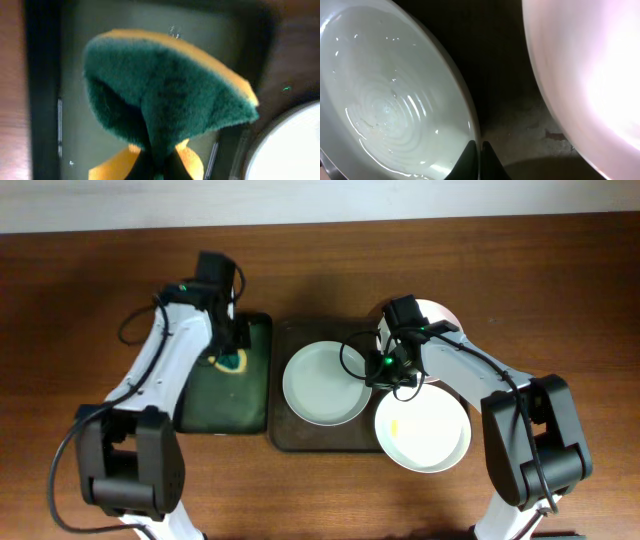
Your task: Clean dirty plates on tray and stack at the side
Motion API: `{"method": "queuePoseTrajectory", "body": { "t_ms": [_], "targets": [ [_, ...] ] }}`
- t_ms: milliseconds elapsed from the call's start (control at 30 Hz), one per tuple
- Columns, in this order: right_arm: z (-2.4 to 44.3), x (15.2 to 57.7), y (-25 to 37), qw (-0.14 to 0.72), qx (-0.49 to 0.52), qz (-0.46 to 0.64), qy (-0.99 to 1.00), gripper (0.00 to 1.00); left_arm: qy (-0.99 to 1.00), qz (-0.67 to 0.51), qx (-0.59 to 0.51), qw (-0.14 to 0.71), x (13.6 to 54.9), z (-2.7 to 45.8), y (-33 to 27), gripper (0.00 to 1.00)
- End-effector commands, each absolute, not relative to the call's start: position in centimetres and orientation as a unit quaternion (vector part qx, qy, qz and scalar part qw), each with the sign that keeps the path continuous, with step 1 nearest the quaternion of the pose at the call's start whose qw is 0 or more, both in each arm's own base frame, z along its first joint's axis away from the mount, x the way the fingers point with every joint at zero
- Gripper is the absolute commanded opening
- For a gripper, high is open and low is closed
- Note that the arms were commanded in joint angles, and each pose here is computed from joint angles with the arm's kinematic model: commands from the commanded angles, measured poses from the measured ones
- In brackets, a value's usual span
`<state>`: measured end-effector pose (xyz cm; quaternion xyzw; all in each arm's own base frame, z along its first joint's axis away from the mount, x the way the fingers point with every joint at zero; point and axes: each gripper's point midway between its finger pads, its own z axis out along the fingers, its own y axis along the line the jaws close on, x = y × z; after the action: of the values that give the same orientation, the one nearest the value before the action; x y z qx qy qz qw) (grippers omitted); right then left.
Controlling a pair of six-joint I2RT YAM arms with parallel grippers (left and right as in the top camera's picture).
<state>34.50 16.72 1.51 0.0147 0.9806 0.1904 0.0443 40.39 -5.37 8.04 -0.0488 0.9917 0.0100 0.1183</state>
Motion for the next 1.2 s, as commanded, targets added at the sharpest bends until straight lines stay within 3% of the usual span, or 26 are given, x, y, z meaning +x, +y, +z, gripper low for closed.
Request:
{"method": "queuePoseTrajectory", "body": {
  "t_ms": [0,67,267,333,533,700,733,933,1167],
  "targets": [
    [1.1,34.1,17.0,0.037,0.013,0.192,0.981,0.04,0.99,0.034,-0.062,0.126,40.1,5.7,-4.1,0.0],
    [1.1,34.1,17.0,0.036,0.013,0.192,0.981,0.07,0.988,0.04,-0.066,0.131,40.1,5.1,-3.6,0.0],
    [1.1,34.2,17.0,0.037,0.013,0.192,0.981,0.35,0.989,0.041,-0.069,0.123,39.3,3.7,-3.3,0.0],
    [1.1,34.3,16.9,0.039,0.013,0.187,0.981,0.39,0.989,0.037,-0.068,0.124,39.4,3.8,-3.5,0.0],
    [0.9,34.0,17.4,0.043,0.001,0.176,0.983,0.38,0.99,0.031,-0.067,0.117,38.9,3.1,-3.6,0.0],
    [0.7,34.1,17.3,0.052,-0.004,0.155,0.987,0.19,0.991,0.032,-0.067,0.113,38.4,2.3,-3.6,0.0],
    [0.7,34.1,17.3,0.052,-0.004,0.155,0.987,0.04,0.991,0.033,-0.067,0.111,38.4,2.3,-3.6,0.0],
    [1.2,34.5,17.5,0.059,-0.005,0.159,0.985,0.04,0.991,0.032,-0.067,0.113,38.4,2.3,-3.6,0.0],
    [7.0,36.3,18.0,0.119,-0.026,0.178,0.976,0.04,0.989,0.032,-0.067,0.125,39.0,2.4,-3.6,0.0]
  ]
}}
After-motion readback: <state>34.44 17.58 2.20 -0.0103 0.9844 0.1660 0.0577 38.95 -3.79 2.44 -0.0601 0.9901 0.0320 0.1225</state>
